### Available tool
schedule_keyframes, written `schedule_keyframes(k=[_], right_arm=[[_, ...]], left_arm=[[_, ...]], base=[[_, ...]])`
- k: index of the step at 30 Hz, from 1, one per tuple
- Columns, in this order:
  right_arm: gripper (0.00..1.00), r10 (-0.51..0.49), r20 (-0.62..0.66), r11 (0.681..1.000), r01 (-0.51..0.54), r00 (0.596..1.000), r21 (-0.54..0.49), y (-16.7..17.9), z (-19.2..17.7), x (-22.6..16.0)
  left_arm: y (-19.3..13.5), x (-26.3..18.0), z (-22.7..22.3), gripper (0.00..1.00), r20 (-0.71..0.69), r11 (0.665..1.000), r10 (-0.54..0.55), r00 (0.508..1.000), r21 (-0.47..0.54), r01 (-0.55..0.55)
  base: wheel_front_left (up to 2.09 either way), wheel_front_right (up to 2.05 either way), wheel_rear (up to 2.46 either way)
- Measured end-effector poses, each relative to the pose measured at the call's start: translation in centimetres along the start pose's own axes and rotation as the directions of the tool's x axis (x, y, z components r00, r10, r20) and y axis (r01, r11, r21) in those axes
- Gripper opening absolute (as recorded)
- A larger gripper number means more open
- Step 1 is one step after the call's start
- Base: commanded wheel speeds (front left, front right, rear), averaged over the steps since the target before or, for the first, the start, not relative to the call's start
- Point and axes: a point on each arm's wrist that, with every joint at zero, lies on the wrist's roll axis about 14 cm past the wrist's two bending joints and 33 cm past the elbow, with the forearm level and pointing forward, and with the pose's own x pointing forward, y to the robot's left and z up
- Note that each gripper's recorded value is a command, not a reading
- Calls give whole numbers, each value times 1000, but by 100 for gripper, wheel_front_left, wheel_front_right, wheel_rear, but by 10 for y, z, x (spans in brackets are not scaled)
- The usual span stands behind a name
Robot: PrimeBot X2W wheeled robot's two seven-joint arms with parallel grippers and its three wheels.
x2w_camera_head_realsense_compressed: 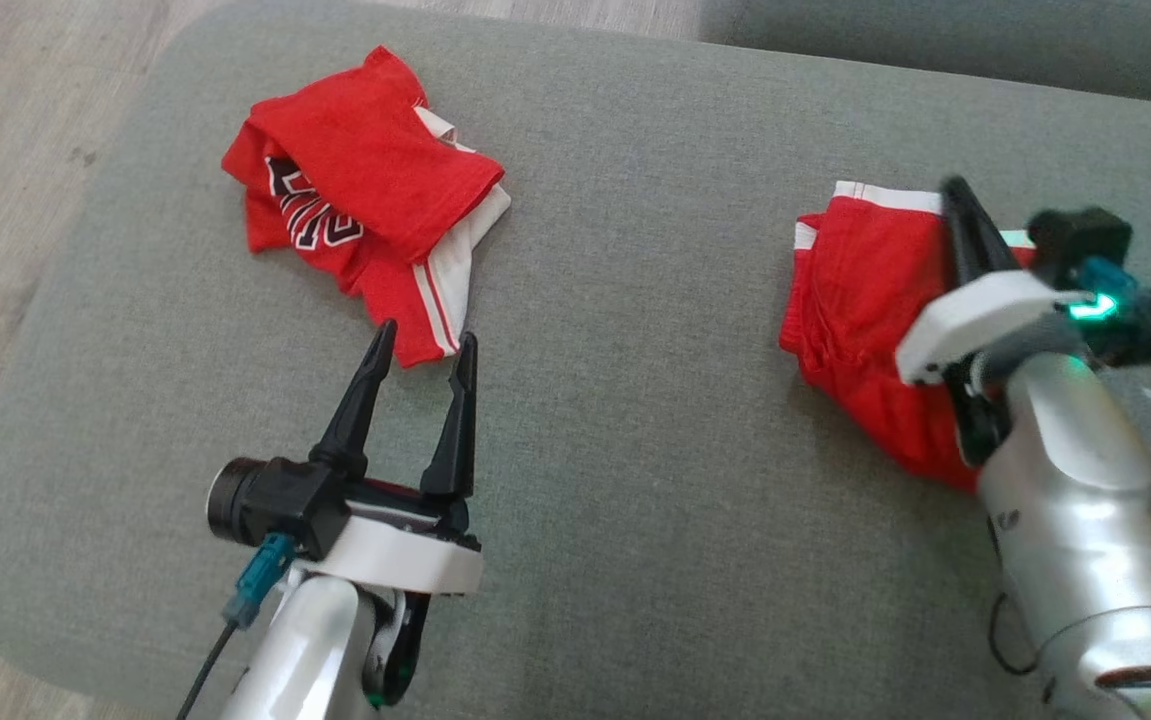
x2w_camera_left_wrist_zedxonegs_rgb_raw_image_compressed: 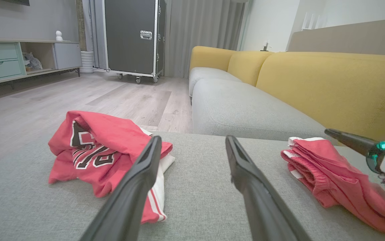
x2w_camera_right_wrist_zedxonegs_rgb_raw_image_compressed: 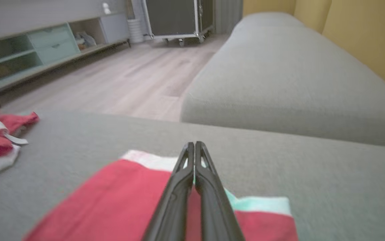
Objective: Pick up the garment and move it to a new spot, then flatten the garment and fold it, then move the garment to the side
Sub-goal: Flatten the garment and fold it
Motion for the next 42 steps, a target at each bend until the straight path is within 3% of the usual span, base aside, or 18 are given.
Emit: schedule_keyframes(k=[6, 13, 23, 27, 33, 42], right_arm=[[0, 92, -50, 995, -94, 994, -26, 29, -17, -3], [0, 148, -225, 985, -163, 963, -48, 48, -69, -16], [0, 170, -256, 981, -189, 952, -52, 55, -74, -24], [0, 154, -205, 986, -164, 966, -31, 51, -57, -25], [0, 85, 16, 996, -85, 996, 18, 29, 6, -29], [0, -122, 135, 992, 118, 983, 35, -35, 18, -101]], left_arm=[[-1, 0, -1, 100, -4, 1000, -2, 1000, 0, 2], [6, -6, 1, 100, -1, 1000, 19, 1000, 6, -19], [8, -11, 6, 100, 14, 999, 33, 999, 8, -33], [4, -10, 10, 100, 28, 1000, 21, 999, 3, -21], [-5, -5, 16, 100, 51, 1000, -7, 999, 1, 7], [-32, -1, 22, 100, 80, 996, -88, 993, -16, 90]], base=[[0, 0, 0], [0, 0, 0], [0, 0, 0], [0, 0, 0], [0, 0, 0], [0, 0, 0]])
